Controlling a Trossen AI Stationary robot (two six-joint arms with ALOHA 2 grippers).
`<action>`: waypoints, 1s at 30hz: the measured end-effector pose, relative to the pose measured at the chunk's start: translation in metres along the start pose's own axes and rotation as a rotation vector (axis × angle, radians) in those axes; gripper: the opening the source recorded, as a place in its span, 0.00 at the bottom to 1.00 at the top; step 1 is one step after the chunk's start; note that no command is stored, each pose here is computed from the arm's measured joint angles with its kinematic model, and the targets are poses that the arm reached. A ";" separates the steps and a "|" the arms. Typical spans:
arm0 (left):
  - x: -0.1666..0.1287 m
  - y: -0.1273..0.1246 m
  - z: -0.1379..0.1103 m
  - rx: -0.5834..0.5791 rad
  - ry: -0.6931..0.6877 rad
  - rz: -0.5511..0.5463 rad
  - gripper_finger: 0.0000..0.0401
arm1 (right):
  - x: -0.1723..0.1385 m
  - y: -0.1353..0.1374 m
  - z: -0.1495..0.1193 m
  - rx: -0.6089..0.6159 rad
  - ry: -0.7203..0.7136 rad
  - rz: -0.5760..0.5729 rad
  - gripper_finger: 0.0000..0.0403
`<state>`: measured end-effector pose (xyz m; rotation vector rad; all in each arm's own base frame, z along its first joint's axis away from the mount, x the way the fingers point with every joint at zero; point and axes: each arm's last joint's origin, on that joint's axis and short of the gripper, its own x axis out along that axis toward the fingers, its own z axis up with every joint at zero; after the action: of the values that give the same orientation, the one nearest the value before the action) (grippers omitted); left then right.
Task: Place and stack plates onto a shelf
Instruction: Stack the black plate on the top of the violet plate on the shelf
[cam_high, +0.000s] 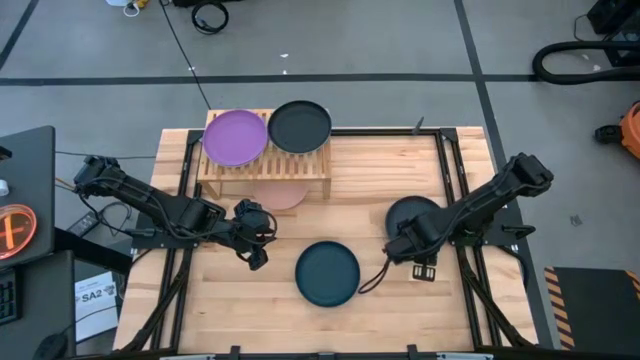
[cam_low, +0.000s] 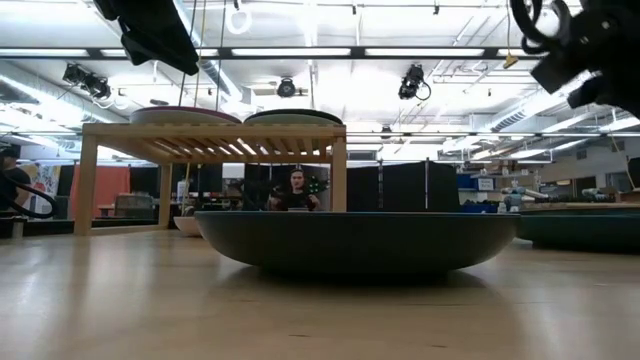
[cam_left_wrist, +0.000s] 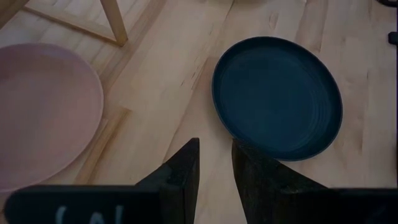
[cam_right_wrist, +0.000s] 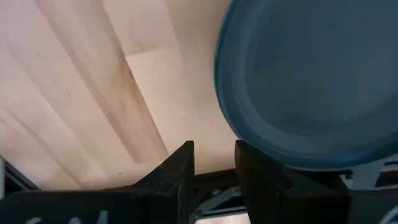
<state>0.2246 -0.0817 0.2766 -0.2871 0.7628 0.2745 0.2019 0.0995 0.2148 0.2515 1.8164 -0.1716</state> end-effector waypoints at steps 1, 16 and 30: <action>0.000 0.000 0.000 0.000 0.000 0.000 0.25 | 0.002 0.000 0.000 -0.001 0.000 0.000 0.30; 0.000 0.000 0.000 0.000 0.000 0.000 0.25 | 0.041 -0.009 -0.002 -0.057 0.016 -0.014 0.30; 0.000 0.000 0.000 0.000 0.000 0.000 0.25 | 0.060 -0.015 -0.003 -0.060 0.003 -0.029 0.30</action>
<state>0.2246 -0.0817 0.2766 -0.2874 0.7627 0.2747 0.1805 0.0909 0.1574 0.1833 1.8259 -0.1362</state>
